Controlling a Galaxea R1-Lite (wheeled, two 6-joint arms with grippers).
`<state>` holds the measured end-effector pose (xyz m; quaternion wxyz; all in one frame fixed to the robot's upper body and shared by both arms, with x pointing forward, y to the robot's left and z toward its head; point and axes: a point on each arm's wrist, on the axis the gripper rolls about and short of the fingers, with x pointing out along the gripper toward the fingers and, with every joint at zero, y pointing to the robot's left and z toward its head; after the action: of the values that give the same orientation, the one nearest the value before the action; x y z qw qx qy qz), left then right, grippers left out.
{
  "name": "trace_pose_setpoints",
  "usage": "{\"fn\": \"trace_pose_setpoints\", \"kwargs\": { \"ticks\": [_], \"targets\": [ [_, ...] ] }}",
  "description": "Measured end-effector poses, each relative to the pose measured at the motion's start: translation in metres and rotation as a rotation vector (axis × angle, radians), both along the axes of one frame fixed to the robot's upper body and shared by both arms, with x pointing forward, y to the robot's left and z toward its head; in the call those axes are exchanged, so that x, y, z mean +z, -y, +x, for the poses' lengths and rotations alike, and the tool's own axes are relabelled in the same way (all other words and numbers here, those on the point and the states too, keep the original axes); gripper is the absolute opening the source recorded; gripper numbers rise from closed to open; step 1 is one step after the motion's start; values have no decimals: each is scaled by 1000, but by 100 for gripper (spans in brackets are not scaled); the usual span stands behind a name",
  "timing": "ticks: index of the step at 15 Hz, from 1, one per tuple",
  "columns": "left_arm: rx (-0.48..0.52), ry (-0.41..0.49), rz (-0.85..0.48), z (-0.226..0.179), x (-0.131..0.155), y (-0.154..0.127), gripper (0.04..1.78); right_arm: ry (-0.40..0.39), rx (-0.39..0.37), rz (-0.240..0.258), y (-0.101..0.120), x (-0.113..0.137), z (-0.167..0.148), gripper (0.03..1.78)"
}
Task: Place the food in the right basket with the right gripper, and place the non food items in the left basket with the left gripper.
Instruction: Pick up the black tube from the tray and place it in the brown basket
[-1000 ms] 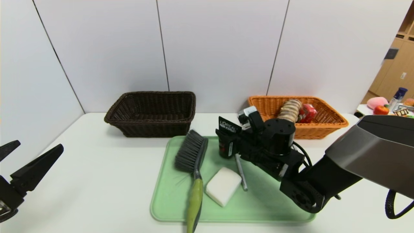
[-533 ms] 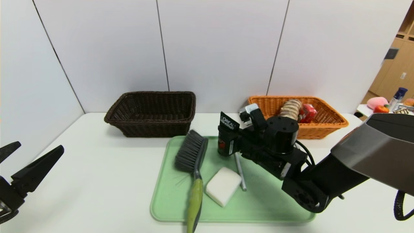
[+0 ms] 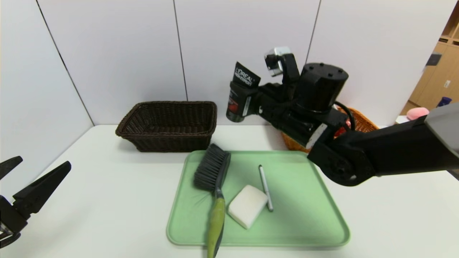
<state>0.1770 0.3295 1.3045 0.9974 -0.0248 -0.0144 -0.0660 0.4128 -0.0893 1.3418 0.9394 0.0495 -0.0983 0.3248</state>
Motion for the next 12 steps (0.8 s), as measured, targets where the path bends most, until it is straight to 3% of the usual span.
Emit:
{"fn": "trace_pose_setpoints", "kwargs": {
  "ticks": [3,5,7,9,12],
  "targets": [
    [0,0,-5,-1,0,0,169,97,32,34,-31,46,13,31],
    [1,0,-6,-1,-1,0,169,119,46,33,-52,53,25,31],
    [0,5,-6,-1,0,0,169,82,64,-30,-74,33,39,31],
    [0,12,-5,-2,1,0,169,9,74,-109,-91,-7,53,31],
    [-1,11,-5,-2,1,0,169,-6,63,-148,-96,-34,66,31]
  ]
}}
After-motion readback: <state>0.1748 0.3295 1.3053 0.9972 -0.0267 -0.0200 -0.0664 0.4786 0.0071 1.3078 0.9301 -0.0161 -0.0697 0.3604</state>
